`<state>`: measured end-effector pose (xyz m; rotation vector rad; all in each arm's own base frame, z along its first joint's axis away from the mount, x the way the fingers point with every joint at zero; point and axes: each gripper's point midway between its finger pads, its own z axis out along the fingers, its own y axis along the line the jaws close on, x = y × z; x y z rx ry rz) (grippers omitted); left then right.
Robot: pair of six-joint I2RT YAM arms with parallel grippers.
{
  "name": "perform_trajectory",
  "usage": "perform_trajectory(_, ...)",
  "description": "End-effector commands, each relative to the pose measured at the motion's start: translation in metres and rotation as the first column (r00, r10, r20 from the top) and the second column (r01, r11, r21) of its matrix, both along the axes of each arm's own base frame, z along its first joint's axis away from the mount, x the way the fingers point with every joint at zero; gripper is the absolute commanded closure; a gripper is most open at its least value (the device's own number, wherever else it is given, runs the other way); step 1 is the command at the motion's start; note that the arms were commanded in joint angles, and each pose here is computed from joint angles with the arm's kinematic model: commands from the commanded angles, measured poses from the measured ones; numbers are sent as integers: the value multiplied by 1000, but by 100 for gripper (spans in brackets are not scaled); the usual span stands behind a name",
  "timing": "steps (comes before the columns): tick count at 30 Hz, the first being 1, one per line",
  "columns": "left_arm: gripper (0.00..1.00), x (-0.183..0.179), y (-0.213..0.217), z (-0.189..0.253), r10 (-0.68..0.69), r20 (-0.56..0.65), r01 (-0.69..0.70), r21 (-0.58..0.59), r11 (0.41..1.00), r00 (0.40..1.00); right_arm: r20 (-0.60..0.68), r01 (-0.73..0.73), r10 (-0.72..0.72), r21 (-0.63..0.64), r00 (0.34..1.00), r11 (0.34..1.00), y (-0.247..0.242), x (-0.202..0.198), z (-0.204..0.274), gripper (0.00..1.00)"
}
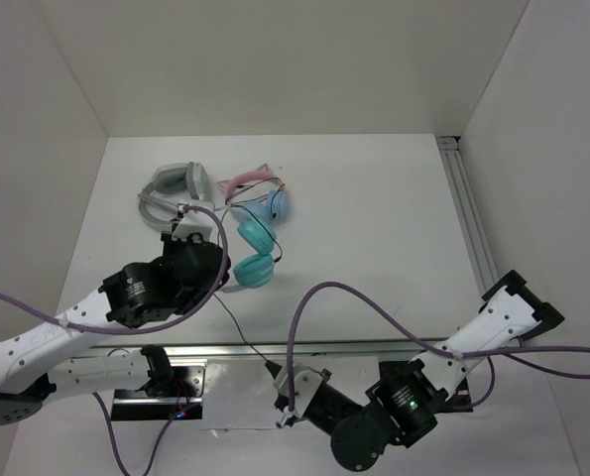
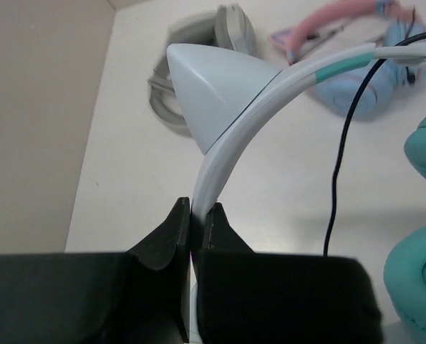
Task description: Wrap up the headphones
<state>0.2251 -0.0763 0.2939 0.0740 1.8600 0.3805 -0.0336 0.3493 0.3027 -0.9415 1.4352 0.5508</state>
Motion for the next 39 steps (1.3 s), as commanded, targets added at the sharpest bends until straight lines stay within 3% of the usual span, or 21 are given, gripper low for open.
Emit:
perform_trajectory(1,100,-13,-6,-35,-62,-120,56,-53,997,991,41,96,-99,65,994,993,-35,28,56,100)
perform_trajectory(8,100,-16,-47,-54,-269,-210,253,-98,962,940,92,167,-176,99,980,981,-58,50,114,100)
perform_trajectory(15,100,-31,-71,-55,-436,-251,408,-156,899,864,109,242,-251,84,962,967,-83,72,127,100)
perform_trajectory(18,100,-45,-80,-44,-512,-310,473,-195,859,801,162,314,-316,38,935,949,-90,86,115,100)
perform_trajectory(21,100,-64,-98,-38,-628,-362,574,-258,777,689,154,339,-343,52,927,939,-96,103,116,100)
perform_trajectory(25,100,-84,-107,-26,-730,-330,651,-330,684,599,152,347,-356,81,922,934,-110,128,115,99)
perform_trajectory(31,100,-87,-107,-32,-741,-344,667,-325,670,577,122,370,-396,194,910,909,-134,175,142,97)
perform_trajectory(35,100,-88,-117,-26,-778,-300,698,-344,628,552,186,455,-479,159,858,876,-136,184,150,98)
perform_trajectory(39,100,-80,-117,-21,-762,-263,682,-341,647,591,16,604,-633,280,774,746,-174,193,165,100)
